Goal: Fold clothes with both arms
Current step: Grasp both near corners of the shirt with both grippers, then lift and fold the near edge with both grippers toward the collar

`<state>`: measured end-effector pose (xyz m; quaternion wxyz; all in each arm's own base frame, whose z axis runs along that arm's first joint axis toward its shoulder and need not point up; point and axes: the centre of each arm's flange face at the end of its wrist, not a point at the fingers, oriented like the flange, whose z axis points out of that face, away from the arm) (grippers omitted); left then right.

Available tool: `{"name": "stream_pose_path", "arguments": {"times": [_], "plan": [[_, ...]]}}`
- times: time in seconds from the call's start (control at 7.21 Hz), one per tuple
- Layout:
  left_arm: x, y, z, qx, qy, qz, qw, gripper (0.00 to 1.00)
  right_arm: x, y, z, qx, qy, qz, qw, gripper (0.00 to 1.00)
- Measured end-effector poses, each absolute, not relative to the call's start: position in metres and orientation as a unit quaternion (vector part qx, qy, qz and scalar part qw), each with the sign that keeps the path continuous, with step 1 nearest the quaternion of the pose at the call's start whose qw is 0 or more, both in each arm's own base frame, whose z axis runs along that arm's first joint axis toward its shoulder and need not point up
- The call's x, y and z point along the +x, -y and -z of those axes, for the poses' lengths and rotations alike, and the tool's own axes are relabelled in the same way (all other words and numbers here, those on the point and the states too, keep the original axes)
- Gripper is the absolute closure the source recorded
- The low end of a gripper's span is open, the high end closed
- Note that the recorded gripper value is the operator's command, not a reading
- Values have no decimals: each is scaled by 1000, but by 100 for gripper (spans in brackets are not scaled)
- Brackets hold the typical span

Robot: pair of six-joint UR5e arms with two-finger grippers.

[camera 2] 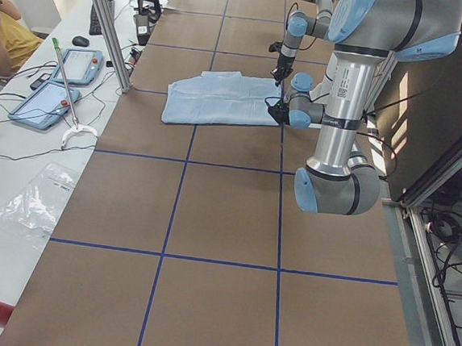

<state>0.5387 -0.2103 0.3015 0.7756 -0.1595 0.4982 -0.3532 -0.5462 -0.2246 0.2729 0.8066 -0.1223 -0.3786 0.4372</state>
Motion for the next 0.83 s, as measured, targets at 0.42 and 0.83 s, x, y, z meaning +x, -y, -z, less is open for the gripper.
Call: {"name": "stream_pose_path", "arguments": {"times": [0.42, 0.83], "plan": [[497, 220, -254, -166, -527, 348, 758, 100, -520, 236, -246, -126, 409, -443, 788, 100], [428, 303, -221, -150, -557, 340, 743, 100, -460, 303, -210, -135, 439, -469, 755, 100]]}}
